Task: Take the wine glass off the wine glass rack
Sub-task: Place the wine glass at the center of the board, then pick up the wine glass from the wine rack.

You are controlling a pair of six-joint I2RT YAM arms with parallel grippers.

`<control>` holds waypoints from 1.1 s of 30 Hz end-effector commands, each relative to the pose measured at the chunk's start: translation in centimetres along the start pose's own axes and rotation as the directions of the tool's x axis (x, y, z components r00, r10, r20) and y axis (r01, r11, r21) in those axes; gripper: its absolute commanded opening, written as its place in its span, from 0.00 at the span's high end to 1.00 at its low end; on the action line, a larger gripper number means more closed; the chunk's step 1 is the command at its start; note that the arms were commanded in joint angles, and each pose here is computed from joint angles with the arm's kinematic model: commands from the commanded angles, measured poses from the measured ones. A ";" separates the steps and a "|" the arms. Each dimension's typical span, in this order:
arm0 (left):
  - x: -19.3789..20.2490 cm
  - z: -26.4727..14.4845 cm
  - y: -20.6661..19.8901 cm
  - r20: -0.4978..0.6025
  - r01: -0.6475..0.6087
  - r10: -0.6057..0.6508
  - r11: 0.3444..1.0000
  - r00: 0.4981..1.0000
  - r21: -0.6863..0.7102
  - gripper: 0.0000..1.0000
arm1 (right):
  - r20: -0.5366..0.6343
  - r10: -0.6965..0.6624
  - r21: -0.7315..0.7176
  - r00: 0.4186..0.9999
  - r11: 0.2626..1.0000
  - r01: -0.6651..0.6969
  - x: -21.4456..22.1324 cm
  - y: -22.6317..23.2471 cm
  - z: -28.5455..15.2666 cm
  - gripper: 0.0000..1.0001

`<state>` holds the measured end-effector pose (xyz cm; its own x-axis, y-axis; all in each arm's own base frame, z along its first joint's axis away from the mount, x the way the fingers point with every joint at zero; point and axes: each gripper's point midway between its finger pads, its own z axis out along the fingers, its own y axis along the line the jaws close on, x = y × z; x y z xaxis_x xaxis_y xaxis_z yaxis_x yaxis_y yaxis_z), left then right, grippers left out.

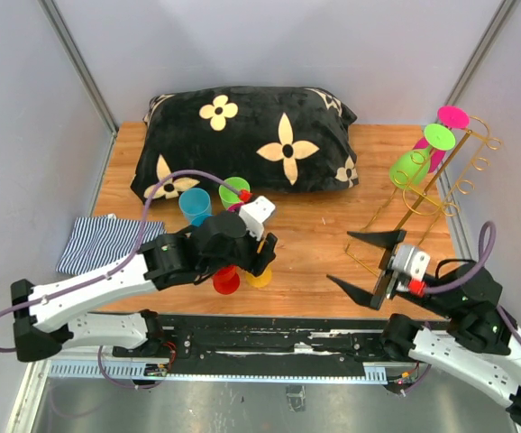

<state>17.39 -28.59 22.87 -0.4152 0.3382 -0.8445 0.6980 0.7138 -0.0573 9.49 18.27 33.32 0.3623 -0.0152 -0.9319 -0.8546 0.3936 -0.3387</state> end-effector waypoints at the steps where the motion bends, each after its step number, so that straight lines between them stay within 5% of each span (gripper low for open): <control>1: -4.4 -2.8 -0.1 0.198 0.082 -0.087 0.996 0.976 0.033 0.29 | -0.026 0.128 0.224 0.991 0.967 -0.119 -3.2 -4.8 0.4 0.08; 5: -5.8 -4.8 1.1 0.291 0.123 -0.124 0.992 0.949 0.020 0.21 | -0.166 0.153 0.413 0.974 0.908 -0.072 -3.9 -9.3 0.6 0.07; 9: -6.6 -6.0 2.2 0.335 0.164 -0.165 0.986 0.928 0.032 0.16 | -0.287 0.174 0.646 0.942 0.761 0.056 -4.0 -14.4 -0.8 0.10; 20: -7.7 -8.4 6.2 0.415 0.284 -0.280 0.957 0.866 0.053 0.11 | -0.396 0.256 0.770 0.882 0.616 0.167 -6.1 -20.6 -3.1 0.10; 26: -7.2 -9.2 7.1 0.433 0.313 -0.290 0.950 0.854 0.019 0.06 | -0.239 0.500 0.872 0.833 0.488 -0.042 -3.6 -25.1 -5.3 0.10; 33: -6.6 -10.5 8.1 0.455 0.333 -0.288 0.943 0.843 -0.021 0.00 | 0.080 0.654 0.921 0.752 0.240 -0.308 -1.5 -29.6 -9.7 0.16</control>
<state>19.43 -19.89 33.76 -0.2991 -0.1829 -0.9366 0.5487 0.7701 -0.3256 30.44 -2.67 43.59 -0.2386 0.0882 -0.9671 0.0874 0.9938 0.0690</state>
